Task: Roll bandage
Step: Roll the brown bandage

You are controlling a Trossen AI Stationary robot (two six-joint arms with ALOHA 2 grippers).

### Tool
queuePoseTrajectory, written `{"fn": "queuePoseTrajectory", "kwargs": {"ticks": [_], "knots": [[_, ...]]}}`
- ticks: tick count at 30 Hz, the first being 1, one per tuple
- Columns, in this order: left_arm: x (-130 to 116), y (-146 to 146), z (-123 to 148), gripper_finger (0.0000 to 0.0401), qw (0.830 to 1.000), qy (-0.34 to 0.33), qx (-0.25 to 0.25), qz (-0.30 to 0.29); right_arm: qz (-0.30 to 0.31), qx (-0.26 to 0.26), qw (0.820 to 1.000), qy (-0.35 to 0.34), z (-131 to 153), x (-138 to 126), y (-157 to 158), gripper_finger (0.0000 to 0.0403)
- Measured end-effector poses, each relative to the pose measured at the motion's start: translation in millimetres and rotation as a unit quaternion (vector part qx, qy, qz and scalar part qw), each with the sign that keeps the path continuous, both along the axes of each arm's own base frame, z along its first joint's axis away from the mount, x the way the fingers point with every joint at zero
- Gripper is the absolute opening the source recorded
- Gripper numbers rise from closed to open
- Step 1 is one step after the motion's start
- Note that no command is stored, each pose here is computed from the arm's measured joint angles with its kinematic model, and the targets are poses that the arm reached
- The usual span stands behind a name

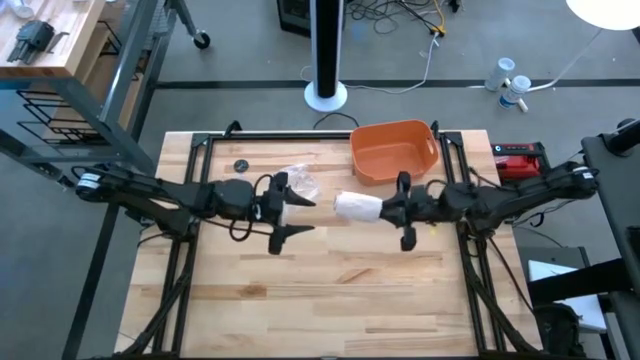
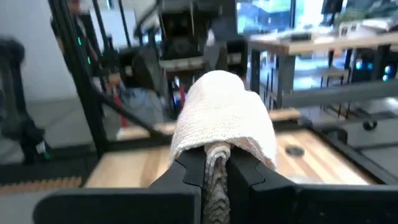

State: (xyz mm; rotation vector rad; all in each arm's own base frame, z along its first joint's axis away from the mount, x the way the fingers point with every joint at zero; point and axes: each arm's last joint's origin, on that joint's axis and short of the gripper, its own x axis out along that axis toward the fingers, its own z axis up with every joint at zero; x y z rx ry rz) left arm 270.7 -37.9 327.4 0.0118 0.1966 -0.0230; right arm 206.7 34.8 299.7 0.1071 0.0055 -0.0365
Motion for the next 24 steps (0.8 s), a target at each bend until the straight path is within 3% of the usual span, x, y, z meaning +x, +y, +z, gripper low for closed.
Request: {"fn": "queuePoseTrajectory", "kwargs": {"ticks": [6, 13, 21, 24], "knots": [[7.2, 3.0, -8.1, 0.0254, 1.000, 0.008, 0.014, 0.018, -0.024, -0.039, 0.997, 0.055, -24.2, 23.6, 3.0, 0.0019], [18.3, 10.4, -20.7, 0.0233, 0.998, 0.029, 0.018, 0.061, -0.002, -0.061, 0.992, 0.106, -46.8, 39.3, 7.5, 0.0019], [34.9, 11.9, -46.0, 0.0223, 0.994, 0.073, 0.061, 0.060, 0.003, -0.054, 0.990, 0.130, -69.3, 50.3, 8.6, 0.0021], [41.3, 11.2, -55.0, 0.0219, 0.992, 0.083, 0.074, 0.057, 0.005, -0.046, 0.994, 0.099, -87.9, 48.7, 8.1, 0.0019]]}}
